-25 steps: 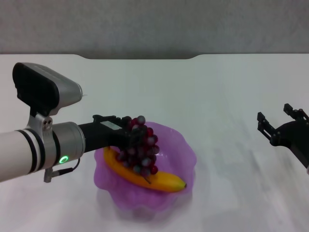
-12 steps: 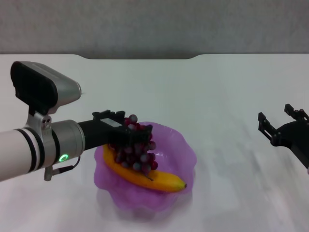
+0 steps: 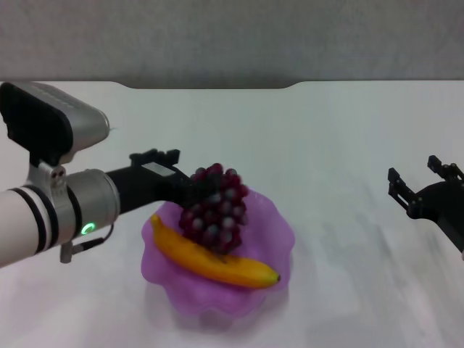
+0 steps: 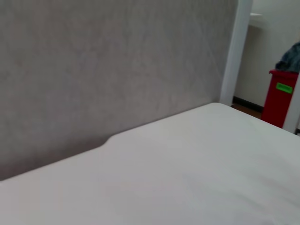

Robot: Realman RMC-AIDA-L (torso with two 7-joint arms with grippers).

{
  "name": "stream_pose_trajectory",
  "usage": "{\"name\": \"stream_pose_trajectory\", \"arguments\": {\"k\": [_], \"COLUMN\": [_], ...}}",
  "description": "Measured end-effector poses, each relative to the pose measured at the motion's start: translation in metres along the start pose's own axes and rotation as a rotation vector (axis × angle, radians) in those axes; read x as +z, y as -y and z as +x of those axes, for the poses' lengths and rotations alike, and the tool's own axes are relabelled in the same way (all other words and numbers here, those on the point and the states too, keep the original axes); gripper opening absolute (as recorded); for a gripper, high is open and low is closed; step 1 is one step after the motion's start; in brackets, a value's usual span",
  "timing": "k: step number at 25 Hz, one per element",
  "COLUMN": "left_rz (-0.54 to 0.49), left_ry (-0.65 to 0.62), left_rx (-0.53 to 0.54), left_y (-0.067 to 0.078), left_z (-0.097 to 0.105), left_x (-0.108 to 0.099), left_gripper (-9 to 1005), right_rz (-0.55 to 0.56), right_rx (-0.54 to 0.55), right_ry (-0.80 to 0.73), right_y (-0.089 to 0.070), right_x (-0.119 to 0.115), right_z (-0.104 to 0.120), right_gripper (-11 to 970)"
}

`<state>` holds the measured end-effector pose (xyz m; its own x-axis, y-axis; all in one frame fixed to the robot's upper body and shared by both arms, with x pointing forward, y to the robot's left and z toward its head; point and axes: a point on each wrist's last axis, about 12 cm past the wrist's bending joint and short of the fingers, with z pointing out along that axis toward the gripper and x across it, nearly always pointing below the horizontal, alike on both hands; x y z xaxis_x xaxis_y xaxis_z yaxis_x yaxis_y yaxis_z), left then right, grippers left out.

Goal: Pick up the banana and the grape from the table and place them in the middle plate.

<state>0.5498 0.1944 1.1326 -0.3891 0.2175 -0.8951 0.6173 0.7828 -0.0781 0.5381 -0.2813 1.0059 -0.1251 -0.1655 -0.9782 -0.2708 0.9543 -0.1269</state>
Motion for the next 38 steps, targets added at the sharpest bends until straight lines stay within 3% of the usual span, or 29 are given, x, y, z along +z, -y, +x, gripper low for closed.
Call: {"name": "stream_pose_trajectory", "arguments": {"k": [10, 17, 22, 25, 28, 32, 38], "left_rz": [-0.271, -0.523, -0.694, -0.702, -0.615, -0.586, -0.624], "left_ry": [0.171, 0.249, 0.378, 0.507, 0.608, 0.607, 0.553], "left_rx": [0.044, 0.021, -0.02, -0.083, -0.168, -0.22, -0.197], "left_y": [-0.011, -0.025, -0.043, -0.054, -0.066, -0.084, -0.09], "left_z": [0.013, 0.045, 0.072, 0.088, 0.106, 0.124, 0.136], "left_x": [-0.005, 0.005, -0.006, -0.018, -0.028, -0.038, -0.044], "left_gripper": [880, 877, 878, 878, 877, 877, 880], "right_rz": [-0.001, -0.006, -0.004, -0.003, -0.004, -0.011, -0.01], "right_rx": [0.002, -0.001, -0.002, -0.001, -0.002, -0.006, -0.006], "right_ry": [0.003, 0.003, 0.002, 0.001, 0.001, 0.007, 0.014], "right_y": [-0.001, -0.001, -0.001, -0.001, -0.001, -0.002, -0.002], "right_x": [0.0, 0.001, 0.001, 0.0, 0.0, 0.001, 0.002], "right_z": [-0.001, -0.001, -0.001, 0.0, 0.0, -0.002, -0.003], "right_gripper": [767, 768, 768, 768, 767, 767, 768]}}
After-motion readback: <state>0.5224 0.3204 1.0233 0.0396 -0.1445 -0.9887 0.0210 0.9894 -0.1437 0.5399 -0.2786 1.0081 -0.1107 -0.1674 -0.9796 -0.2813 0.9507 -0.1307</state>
